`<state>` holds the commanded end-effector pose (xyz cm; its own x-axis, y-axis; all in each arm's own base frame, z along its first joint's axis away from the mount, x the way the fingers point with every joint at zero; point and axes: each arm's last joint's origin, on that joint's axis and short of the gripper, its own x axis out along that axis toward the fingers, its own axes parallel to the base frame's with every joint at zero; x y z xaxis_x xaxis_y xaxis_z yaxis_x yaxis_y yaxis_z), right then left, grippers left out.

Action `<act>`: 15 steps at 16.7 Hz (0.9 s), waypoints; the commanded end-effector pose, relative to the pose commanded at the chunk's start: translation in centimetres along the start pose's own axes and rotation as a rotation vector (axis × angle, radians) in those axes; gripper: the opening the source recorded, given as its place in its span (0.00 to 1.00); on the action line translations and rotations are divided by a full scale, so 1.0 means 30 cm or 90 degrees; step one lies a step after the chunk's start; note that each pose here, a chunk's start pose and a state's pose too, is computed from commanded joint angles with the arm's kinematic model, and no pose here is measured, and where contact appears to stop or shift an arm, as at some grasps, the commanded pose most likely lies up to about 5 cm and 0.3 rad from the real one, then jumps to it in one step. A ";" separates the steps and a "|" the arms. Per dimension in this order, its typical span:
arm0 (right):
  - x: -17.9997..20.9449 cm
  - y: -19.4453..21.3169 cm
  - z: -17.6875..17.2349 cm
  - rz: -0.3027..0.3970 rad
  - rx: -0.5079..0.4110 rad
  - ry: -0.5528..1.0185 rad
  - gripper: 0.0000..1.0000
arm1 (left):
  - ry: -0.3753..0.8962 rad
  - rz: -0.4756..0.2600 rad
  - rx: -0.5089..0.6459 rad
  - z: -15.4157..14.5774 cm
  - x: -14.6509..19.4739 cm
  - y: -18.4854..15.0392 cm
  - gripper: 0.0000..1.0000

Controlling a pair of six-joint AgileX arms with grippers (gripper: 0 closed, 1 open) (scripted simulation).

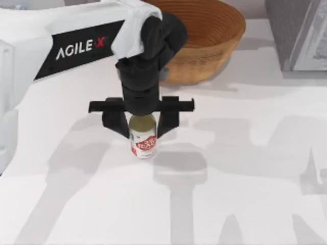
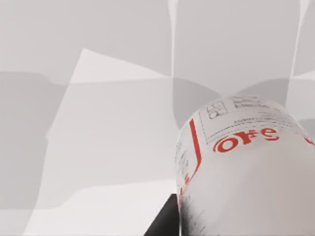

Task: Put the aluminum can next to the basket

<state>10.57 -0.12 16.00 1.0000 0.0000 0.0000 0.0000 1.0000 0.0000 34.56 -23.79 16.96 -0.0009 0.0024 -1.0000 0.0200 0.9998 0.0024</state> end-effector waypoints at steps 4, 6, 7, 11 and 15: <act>0.000 0.000 0.000 0.000 0.000 0.000 1.00 | 0.000 0.000 0.000 0.000 0.000 0.000 0.08; 0.000 0.000 0.000 0.000 0.000 0.000 1.00 | 0.000 0.000 0.000 0.000 0.000 0.000 0.23; 0.000 0.000 0.000 0.000 0.000 0.000 1.00 | 0.000 0.000 0.000 0.000 0.000 0.000 0.30; 0.000 0.000 0.000 0.000 0.000 0.000 1.00 | 0.000 0.000 0.000 0.000 0.000 0.000 0.60; 0.000 0.000 0.000 0.000 0.000 0.000 1.00 | 0.000 0.000 0.000 0.000 0.000 0.000 0.90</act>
<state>10.57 -0.12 16.00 1.0000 0.0000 0.0000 0.0000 1.0000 0.0000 34.56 -23.79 16.96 -0.0009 0.0024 -1.0000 0.0200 0.9998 0.0024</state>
